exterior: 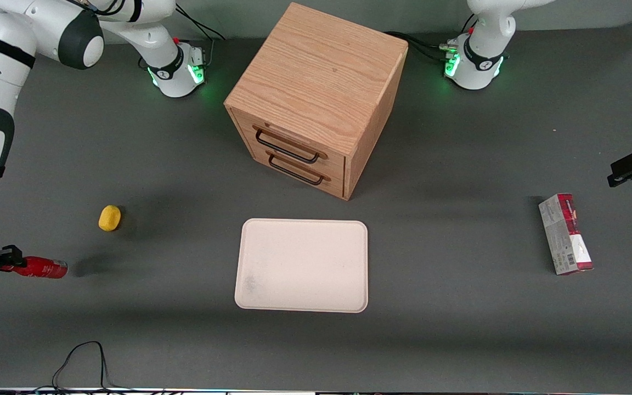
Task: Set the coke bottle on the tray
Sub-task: 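Close the right gripper around the bottle's neck, then lift the bottle and carry it toward the cream tray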
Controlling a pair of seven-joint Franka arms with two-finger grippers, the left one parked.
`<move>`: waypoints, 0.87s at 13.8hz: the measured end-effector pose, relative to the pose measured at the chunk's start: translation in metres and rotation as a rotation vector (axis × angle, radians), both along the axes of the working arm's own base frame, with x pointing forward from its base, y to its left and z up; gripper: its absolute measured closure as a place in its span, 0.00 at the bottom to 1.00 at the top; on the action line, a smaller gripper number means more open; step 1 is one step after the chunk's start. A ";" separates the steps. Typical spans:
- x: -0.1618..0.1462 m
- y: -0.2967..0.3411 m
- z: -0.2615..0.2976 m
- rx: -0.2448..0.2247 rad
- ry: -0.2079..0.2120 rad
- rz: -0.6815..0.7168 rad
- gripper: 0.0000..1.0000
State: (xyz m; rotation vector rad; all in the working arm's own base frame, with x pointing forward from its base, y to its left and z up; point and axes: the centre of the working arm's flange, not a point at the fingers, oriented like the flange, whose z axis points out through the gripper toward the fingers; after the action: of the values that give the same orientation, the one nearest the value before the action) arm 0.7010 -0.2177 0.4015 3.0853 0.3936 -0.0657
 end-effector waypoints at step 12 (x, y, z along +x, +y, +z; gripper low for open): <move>0.000 0.369 0.141 0.039 -0.023 -0.076 0.66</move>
State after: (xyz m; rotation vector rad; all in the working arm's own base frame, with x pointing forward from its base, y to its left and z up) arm 0.7011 0.1514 0.5425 3.1356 0.2807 -0.0246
